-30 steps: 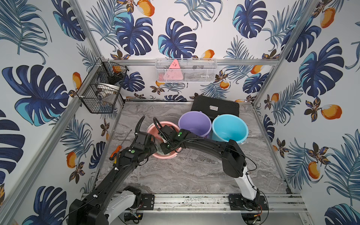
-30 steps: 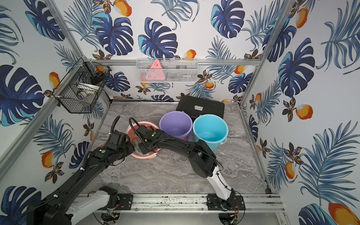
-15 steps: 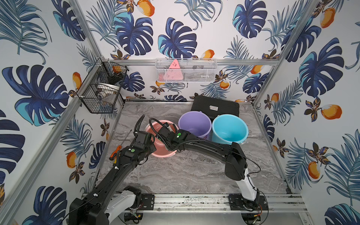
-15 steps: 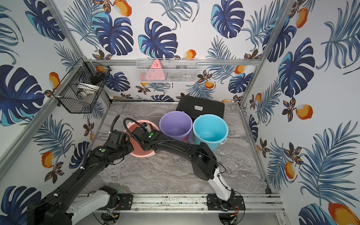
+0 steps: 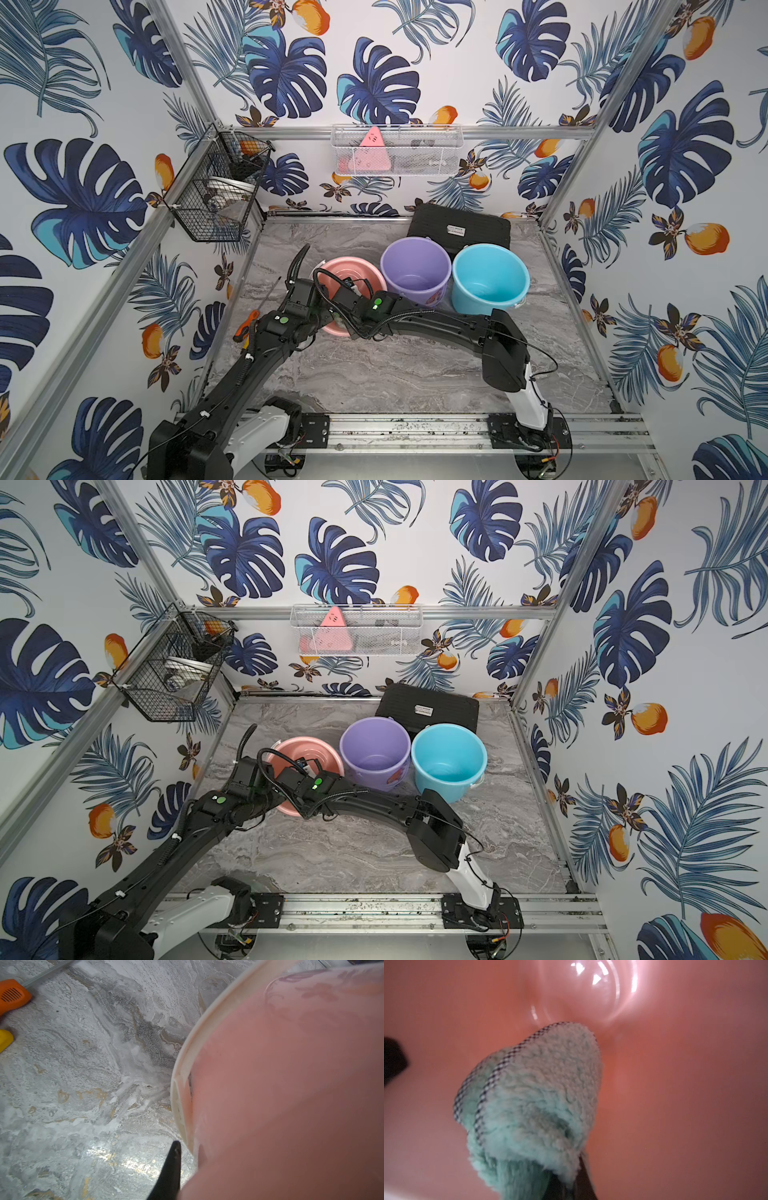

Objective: Wipe the inside of the bucket with a cloth
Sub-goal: Wipe the dirt from the inside of the bucket.

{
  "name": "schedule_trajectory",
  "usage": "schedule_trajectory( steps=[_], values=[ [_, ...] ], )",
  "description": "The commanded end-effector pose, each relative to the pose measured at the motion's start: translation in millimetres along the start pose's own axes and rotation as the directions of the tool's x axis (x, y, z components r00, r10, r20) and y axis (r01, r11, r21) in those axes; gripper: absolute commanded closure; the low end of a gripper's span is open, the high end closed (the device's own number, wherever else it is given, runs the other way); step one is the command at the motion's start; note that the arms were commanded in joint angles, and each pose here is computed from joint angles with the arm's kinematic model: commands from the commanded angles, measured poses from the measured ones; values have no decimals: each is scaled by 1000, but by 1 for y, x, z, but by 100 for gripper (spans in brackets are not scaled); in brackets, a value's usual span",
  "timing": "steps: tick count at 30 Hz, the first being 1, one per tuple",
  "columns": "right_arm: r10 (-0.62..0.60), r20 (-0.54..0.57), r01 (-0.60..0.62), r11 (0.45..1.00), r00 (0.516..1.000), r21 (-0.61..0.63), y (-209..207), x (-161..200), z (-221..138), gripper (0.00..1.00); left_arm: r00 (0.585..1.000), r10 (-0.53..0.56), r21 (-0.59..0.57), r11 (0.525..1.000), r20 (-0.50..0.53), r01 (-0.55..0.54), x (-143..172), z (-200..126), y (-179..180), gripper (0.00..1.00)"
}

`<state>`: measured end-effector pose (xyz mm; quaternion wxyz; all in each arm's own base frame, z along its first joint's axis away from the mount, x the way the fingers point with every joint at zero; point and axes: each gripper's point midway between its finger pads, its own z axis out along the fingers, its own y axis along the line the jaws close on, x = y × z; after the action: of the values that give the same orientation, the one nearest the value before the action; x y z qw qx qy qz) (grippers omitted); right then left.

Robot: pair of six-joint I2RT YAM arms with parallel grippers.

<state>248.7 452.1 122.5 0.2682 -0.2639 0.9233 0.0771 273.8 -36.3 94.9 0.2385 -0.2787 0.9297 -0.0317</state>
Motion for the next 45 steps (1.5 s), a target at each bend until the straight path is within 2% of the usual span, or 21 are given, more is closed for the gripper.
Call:
schedule_trajectory(
  steps=[1,3,5,7,11,15,17,23,30,35,39,41,45],
  values=[
    [82,-23,-84,914,996,-397,70,-5,-23,100,1000,-25,1,1000,9,25,-3,2,-1,100],
    [134,21,-105,853,991,-511,83,-17,-43,100,1000,-24,3,1000,8,24,-2,1,-1,100],
    [167,49,-109,814,985,-570,90,-26,-55,100,1000,-25,1,1000,9,25,-1,1,0,100],
    [174,49,-113,805,984,-582,92,-30,-59,100,1000,-26,2,1000,7,26,0,2,1,100],
    [164,11,-138,863,986,-486,79,-20,-40,100,1000,-30,3,1000,6,30,0,3,1,100],
    [190,-29,-189,922,981,-337,41,1,-22,100,1000,-24,-1,1000,5,24,-1,2,0,100],
    [207,-45,-211,933,977,-291,22,11,-19,100,1000,-17,-4,1000,7,17,-3,1,-1,100],
    [280,-29,-281,942,959,-184,-32,30,-38,100,1000,-1,-1,1000,12,1,-9,-2,-5,100],
    [297,-26,-298,951,955,-88,-68,54,-73,100,1000,11,19,1000,-8,-11,-12,-2,-16,100],
    [265,88,-255,961,960,-110,-74,55,-133,100,1000,30,13,999,7,-30,-21,-7,-19,100],
    [132,189,-86,968,973,-234,-37,50,-177,100,999,50,38,998,-2,-50,-24,-10,-26,100],
    [111,238,-39,956,965,-290,-23,43,-187,100,998,58,56,997,-9,-57,-25,-12,-29,100],
    [163,310,-51,939,937,-341,-15,17,-192,100,996,85,109,991,-33,-81,-23,-17,-37,100]
  ],
)
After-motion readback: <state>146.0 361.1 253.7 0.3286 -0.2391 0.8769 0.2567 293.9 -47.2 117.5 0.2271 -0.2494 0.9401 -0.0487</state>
